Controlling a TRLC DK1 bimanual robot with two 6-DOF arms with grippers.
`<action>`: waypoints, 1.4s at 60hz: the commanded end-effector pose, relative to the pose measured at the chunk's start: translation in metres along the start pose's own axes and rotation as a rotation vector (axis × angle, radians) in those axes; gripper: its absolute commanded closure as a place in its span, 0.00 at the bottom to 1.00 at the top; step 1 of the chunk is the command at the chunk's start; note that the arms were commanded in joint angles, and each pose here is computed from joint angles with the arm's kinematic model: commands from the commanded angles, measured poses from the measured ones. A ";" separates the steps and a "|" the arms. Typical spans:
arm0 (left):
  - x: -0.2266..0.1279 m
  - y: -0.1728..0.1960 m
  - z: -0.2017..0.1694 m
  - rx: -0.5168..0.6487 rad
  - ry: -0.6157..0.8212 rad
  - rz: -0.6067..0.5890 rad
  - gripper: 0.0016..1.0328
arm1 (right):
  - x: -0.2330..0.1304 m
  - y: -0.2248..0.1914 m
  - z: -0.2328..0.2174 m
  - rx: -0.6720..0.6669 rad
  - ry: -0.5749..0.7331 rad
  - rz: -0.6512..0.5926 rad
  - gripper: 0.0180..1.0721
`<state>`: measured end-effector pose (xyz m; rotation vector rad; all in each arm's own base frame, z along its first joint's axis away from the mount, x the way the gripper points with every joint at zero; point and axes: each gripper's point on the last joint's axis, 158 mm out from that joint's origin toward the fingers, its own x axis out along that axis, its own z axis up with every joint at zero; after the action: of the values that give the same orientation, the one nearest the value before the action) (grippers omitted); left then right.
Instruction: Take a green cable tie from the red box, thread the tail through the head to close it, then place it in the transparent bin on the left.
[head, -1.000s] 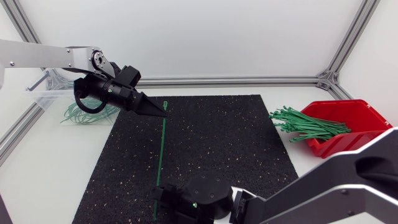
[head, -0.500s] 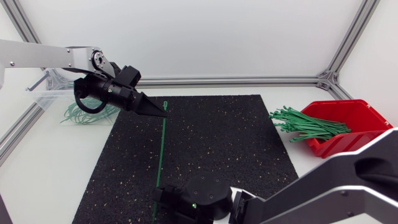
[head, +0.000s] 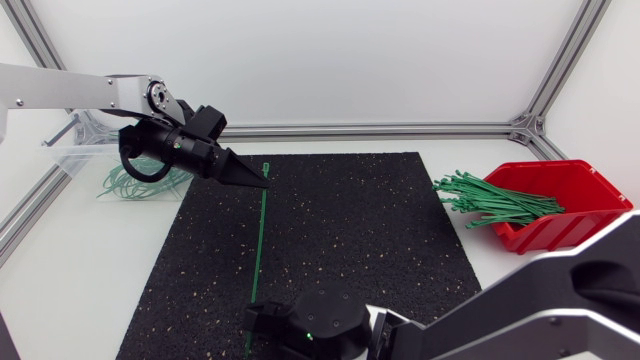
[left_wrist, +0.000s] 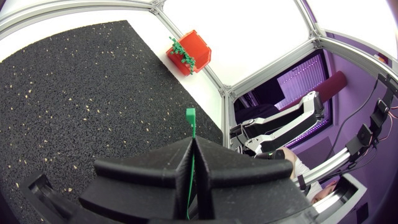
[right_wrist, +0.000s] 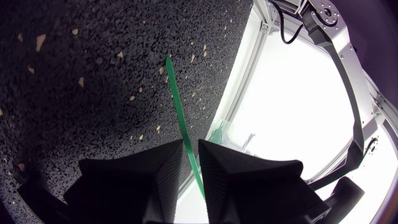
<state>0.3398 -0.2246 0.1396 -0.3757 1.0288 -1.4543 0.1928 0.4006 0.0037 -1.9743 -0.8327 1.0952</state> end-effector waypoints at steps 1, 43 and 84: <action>-0.007 -0.002 0.006 0.026 -0.021 0.001 0.97 | 0.008 0.006 0.029 0.023 -0.088 0.010 0.79; -0.009 0.002 0.023 0.042 -0.029 0.012 0.97 | 0.016 -0.008 0.030 0.023 -0.089 -0.021 0.83; 0.002 -0.003 0.016 0.028 -0.001 -0.007 0.97 | 0.023 -0.016 0.016 0.037 -0.057 -0.041 0.95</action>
<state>0.3547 -0.2322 0.1524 -0.3273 0.9746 -1.4735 0.1923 0.4038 0.0022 -1.9928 -0.8387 1.0981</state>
